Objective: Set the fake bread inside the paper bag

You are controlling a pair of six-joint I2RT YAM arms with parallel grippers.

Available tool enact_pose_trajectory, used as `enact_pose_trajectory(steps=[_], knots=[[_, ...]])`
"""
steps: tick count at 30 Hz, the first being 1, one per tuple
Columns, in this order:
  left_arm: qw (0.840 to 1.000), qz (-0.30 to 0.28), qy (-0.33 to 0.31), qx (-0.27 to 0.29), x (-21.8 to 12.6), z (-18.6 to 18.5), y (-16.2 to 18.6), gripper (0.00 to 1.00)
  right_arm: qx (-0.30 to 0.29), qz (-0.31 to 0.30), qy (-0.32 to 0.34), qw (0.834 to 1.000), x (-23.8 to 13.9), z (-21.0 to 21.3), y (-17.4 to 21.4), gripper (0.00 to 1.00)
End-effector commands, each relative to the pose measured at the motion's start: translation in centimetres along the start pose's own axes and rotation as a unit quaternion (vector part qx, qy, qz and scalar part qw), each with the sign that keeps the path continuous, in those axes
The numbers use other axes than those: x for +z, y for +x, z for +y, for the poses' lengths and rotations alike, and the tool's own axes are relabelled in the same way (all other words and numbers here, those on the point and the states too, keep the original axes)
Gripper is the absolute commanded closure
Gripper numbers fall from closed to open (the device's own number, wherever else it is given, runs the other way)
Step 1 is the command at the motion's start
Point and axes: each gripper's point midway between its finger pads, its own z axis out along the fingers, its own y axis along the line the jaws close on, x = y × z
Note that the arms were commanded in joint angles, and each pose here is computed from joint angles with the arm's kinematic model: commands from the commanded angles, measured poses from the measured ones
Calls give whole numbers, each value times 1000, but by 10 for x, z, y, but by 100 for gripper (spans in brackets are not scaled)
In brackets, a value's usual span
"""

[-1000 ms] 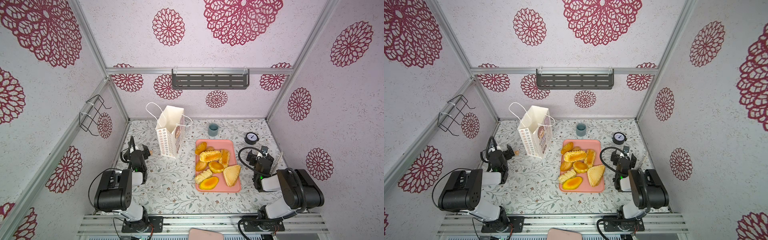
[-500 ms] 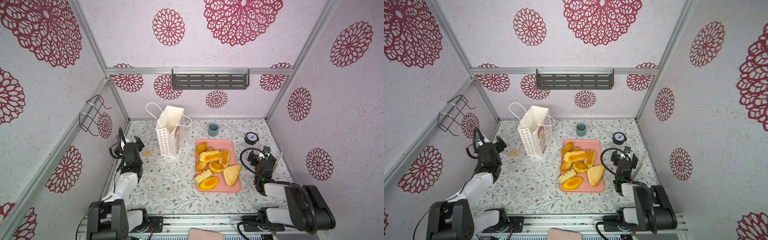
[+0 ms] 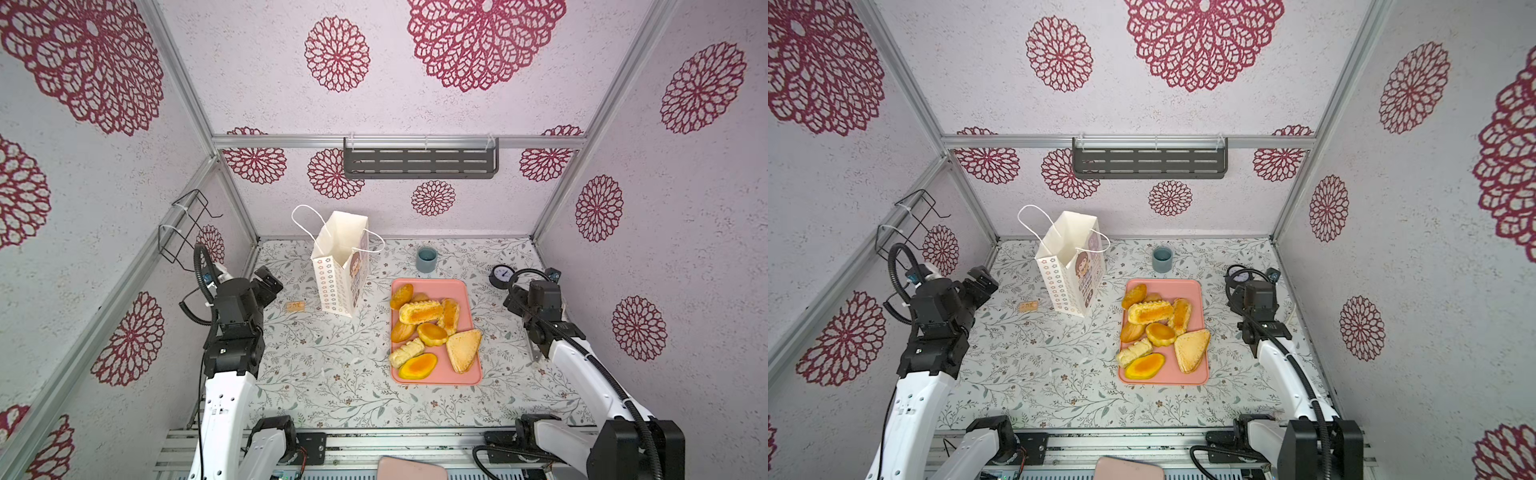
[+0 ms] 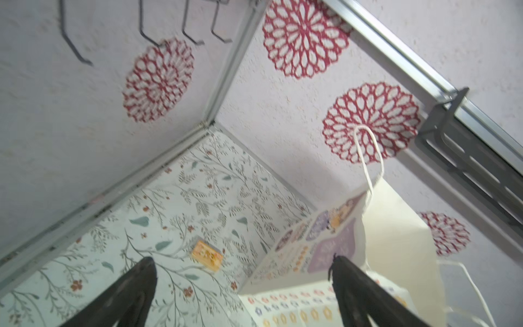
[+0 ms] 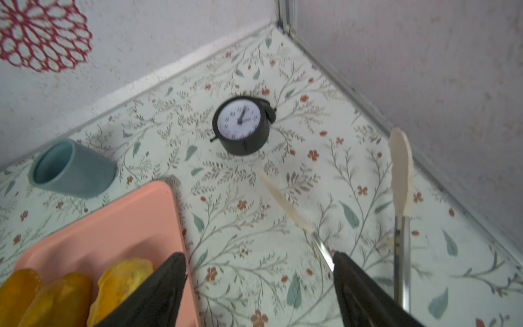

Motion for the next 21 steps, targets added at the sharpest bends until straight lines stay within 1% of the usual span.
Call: enact_pose_trajectory(steps=[1, 2, 5, 9, 11, 16, 19, 21], knots=[[993, 106, 49, 26, -12, -25, 51, 1, 48, 56, -10, 997, -17, -13, 16, 3], [991, 115, 60, 38, -15, -34, 61, 0, 60, 57, -3, 997, -18, -19, 16, 1], [983, 137, 104, 61, -23, -66, 95, 0, 75, 67, 23, 995, -18, -36, 19, 1], [974, 157, 154, 53, -25, -98, 132, 1, 84, 96, 61, 990, -13, -55, 31, 1], [970, 164, 168, 61, -25, -111, 147, 1, 86, 108, 75, 988, -10, -63, 38, 1], [960, 189, 189, 89, -25, -130, 174, 1, 84, 135, 101, 982, -3, -76, 52, 1], [954, 203, 203, 90, -25, -136, 185, 2, 81, 153, 114, 978, 2, -80, 60, 2], [953, 208, 204, 89, -24, -135, 190, 3, 75, 163, 123, 976, 5, -83, 66, 3]])
